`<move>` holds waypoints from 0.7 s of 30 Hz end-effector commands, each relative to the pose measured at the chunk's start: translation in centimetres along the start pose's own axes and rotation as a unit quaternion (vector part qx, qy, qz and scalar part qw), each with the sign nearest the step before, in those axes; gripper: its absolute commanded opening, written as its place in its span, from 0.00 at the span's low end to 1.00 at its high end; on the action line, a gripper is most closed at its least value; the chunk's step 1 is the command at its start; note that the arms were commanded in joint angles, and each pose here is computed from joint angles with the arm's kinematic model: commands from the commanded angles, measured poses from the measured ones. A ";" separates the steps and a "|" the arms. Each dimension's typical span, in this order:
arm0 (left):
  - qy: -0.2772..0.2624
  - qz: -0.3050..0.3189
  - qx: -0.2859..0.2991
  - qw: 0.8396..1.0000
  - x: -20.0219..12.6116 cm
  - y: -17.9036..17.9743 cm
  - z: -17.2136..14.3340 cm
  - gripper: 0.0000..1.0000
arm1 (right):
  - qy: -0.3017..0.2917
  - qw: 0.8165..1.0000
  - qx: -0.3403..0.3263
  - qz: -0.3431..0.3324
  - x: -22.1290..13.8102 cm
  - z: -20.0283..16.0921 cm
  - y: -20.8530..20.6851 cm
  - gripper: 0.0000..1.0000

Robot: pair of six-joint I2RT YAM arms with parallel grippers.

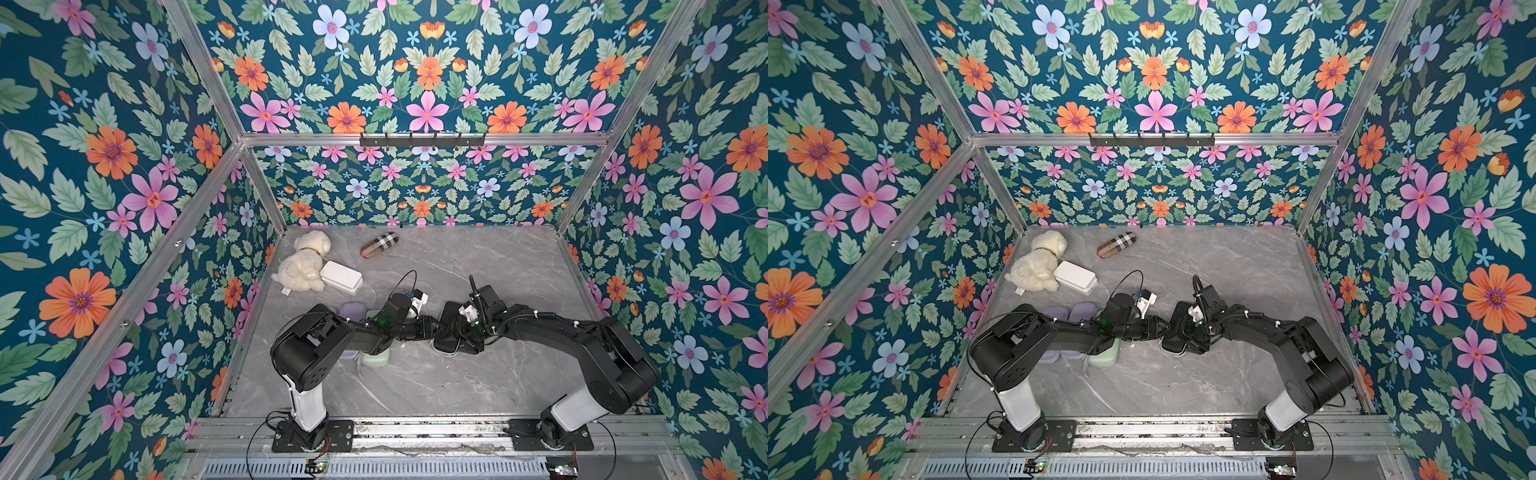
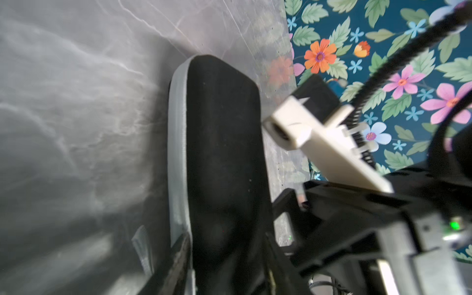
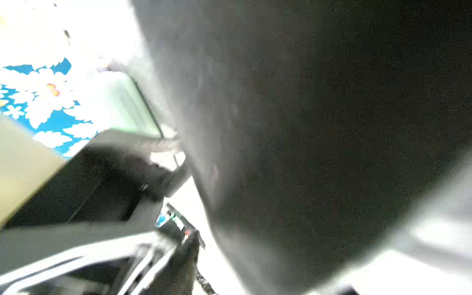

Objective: Put umbrellas into zippered umbrella sleeves
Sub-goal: Adjust the umbrella sleeve at the center of the board, then pick up the umbrella sleeve at the center of the board.

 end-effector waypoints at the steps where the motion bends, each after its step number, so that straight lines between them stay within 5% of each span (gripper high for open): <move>1: 0.072 0.052 -0.022 0.996 -0.7 2.1 -2.3 0.54 | -0.001 1.000 -0.023 0.003 -1.9 -0.5 0.2 0.73; 12: 0.056 0.031 -0.001 0.998 -0.6 0.0 -0.3 0.59 | -0.049 0.998 -0.043 0.016 -3.9 1.3 -1.2 0.82; 21: 0.063 0.029 -0.006 0.998 0.5 0.7 -0.1 0.45 | -0.029 0.991 -0.117 0.062 -1.6 2.8 -1.2 0.75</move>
Point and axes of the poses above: each gripper's point midway between its finger pads, its own x axis out along the fingers, its own y axis along the line the jaws close on, z = x × y, the point moved 6 cm from there along -x, back along the fingers, and after that the axes turned 7 degrees about -x, right-handed, at the moved point
